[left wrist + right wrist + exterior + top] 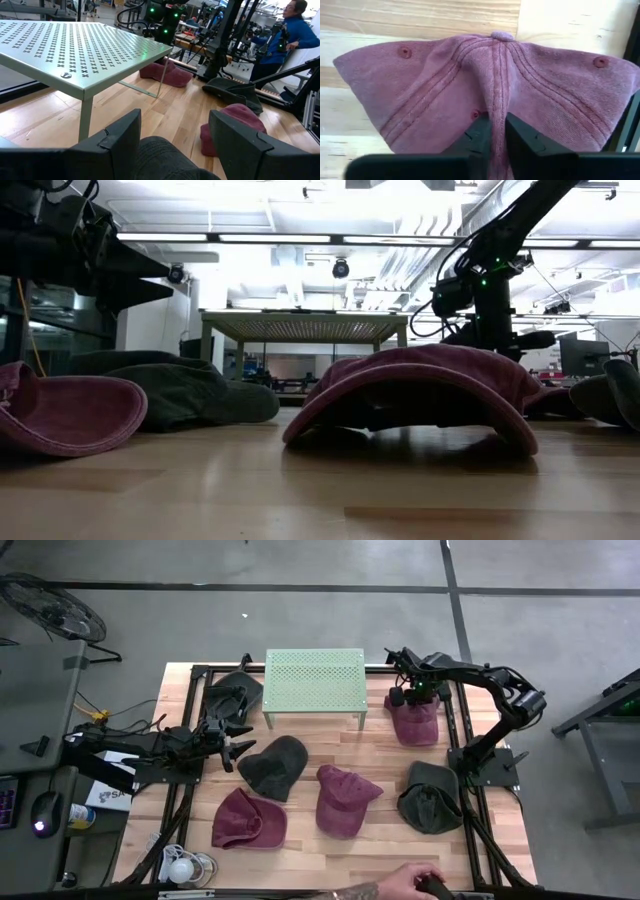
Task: Pick & Place hat
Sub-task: Put the top red cap on the shelf, then put the right black cap on the shelf
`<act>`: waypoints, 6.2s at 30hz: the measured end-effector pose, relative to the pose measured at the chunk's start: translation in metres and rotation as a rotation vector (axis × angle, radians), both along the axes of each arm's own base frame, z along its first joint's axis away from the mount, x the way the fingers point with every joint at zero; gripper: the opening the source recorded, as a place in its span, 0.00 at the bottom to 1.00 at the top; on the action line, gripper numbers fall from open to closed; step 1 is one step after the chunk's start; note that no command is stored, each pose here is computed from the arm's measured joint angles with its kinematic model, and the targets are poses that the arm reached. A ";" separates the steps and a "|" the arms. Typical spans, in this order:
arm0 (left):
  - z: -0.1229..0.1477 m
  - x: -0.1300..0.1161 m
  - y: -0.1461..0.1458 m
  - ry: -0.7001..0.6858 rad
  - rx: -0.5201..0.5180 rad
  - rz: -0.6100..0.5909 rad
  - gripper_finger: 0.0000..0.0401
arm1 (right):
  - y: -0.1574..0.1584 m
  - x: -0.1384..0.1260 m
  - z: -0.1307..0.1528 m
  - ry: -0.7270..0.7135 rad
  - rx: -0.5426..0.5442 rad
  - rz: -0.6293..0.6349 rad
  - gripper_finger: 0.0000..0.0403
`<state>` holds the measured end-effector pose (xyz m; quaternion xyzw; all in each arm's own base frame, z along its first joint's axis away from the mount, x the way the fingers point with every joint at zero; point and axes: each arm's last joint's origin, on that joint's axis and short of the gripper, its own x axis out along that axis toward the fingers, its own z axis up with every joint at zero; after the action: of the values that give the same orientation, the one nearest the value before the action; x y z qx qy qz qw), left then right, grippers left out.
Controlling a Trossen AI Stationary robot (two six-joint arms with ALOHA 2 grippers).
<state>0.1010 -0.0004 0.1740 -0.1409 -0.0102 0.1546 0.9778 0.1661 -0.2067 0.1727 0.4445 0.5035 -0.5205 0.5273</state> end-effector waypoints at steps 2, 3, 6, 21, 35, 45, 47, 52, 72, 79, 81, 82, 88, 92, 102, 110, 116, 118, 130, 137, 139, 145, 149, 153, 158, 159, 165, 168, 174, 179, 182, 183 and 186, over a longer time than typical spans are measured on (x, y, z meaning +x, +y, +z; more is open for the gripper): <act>0.000 0.000 0.000 0.000 0.000 0.000 0.57 | 0.000 0.000 0.002 -0.007 -0.004 0.016 0.04; 0.000 0.000 0.000 0.000 0.000 0.000 0.57 | 0.001 0.000 0.003 -0.009 -0.006 0.023 0.02; 0.000 0.000 0.000 0.000 0.000 0.000 0.57 | 0.004 -0.003 0.009 -0.014 -0.012 0.025 0.02; 0.000 0.000 0.000 0.000 0.000 0.000 0.57 | 0.034 -0.016 0.069 -0.187 -0.174 0.071 0.01; 0.000 0.000 0.000 0.000 0.000 0.000 0.57 | 0.084 -0.042 0.122 -0.362 -0.348 0.256 0.00; 0.000 0.000 0.000 0.000 0.000 0.000 0.57 | 0.107 -0.048 0.139 -0.456 -0.436 0.341 0.00; 0.000 0.000 0.000 0.000 0.000 0.000 0.57 | 0.109 -0.047 0.140 -0.467 -0.446 0.339 0.00; 0.000 0.000 0.000 0.000 0.000 0.000 0.57 | 0.113 -0.042 0.141 -0.504 -0.444 0.304 0.00; 0.000 0.000 0.000 0.000 0.000 0.000 0.57 | 0.082 0.022 0.174 -0.622 -0.467 0.146 0.00; 0.000 0.000 0.000 0.000 0.000 0.000 0.57 | 0.061 0.066 0.194 -0.646 -0.472 0.157 0.00; 0.000 0.000 0.000 0.000 0.000 0.000 0.57 | 0.056 0.080 0.199 -0.666 -0.483 0.139 0.00; 0.000 0.000 0.000 0.000 0.000 0.000 0.57 | 0.054 0.086 0.201 -0.674 -0.493 0.122 0.00; 0.000 0.000 0.000 0.000 0.000 0.000 0.57 | 0.044 0.123 0.201 -0.725 -0.504 0.053 0.00; 0.000 0.000 0.000 0.000 0.000 0.000 0.57 | 0.037 0.145 0.189 -0.769 -0.483 -0.002 0.00; 0.000 0.000 0.000 0.000 0.000 0.000 0.57 | 0.032 0.167 0.171 -0.804 -0.455 -0.097 0.00; 0.000 0.000 0.000 0.000 0.000 0.006 0.57 | 0.032 0.167 0.169 -0.796 -0.452 -0.173 0.00; 0.000 0.000 0.000 0.000 0.000 0.006 0.57 | 0.038 0.175 0.165 -0.820 -0.437 -0.206 0.00; 0.000 0.000 0.000 0.000 0.000 -0.001 0.57 | 0.038 0.179 0.159 -0.813 -0.420 -0.206 0.00; 0.000 0.001 -0.005 0.000 -0.005 -0.169 0.57 | 0.040 0.184 0.152 -0.794 -0.437 -0.257 0.00; 0.000 0.001 -0.005 0.000 -0.005 -0.172 0.57 | 0.039 0.184 0.152 -0.785 -0.460 -0.265 0.00; 0.000 0.001 -0.005 0.000 -0.005 -0.172 0.57 | 0.039 0.184 0.152 -0.783 -0.462 -0.261 0.00; 0.000 0.001 -0.005 0.000 -0.005 -0.172 0.57 | 0.039 0.184 0.152 -0.777 -0.462 -0.231 0.06; 0.000 0.001 -0.005 0.000 -0.005 -0.172 0.57 | 0.039 0.184 0.152 -0.772 -0.466 -0.216 0.13; 0.000 0.001 -0.005 0.000 -0.005 -0.172 0.57 | 0.039 0.184 0.152 -0.766 -0.472 -0.197 0.22; 0.000 0.001 -0.005 0.001 -0.005 -0.172 0.57 | 0.039 0.183 0.156 -0.763 -0.498 -0.138 0.31; 0.000 0.001 -0.005 0.000 -0.005 -0.172 0.57 | 0.038 0.182 0.157 -0.760 -0.505 -0.123 0.33; 0.000 0.001 -0.005 0.001 -0.005 -0.172 0.57 | 0.042 0.171 0.173 -0.745 -0.565 -0.009 0.40; 0.000 0.001 -0.005 0.001 -0.005 -0.172 0.57 | 0.047 0.161 0.180 -0.686 -0.593 0.047 0.42; 0.000 0.001 -0.005 0.001 -0.005 -0.172 0.57 | 0.071 0.142 0.185 -0.527 -0.569 0.127 0.42; 0.000 0.001 -0.005 0.001 -0.005 -0.172 0.57 | 0.097 0.121 0.193 -0.432 -0.514 0.204 0.42; 0.000 0.001 -0.005 0.001 -0.005 -0.172 0.57 | 0.115 0.106 0.199 -0.375 -0.472 0.278 0.42; 0.000 0.001 -0.005 0.001 -0.005 -0.172 0.57 | 0.121 0.100 0.201 -0.356 -0.453 0.299 0.42; 0.000 0.001 -0.005 0.001 -0.005 -0.172 0.57 | 0.141 0.081 0.205 -0.297 -0.398 0.330 0.42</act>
<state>0.1021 -0.0052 0.1739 -0.1435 0.0026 0.0700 0.9872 0.2475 -0.0661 0.3781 0.3159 0.3746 -0.4455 0.7493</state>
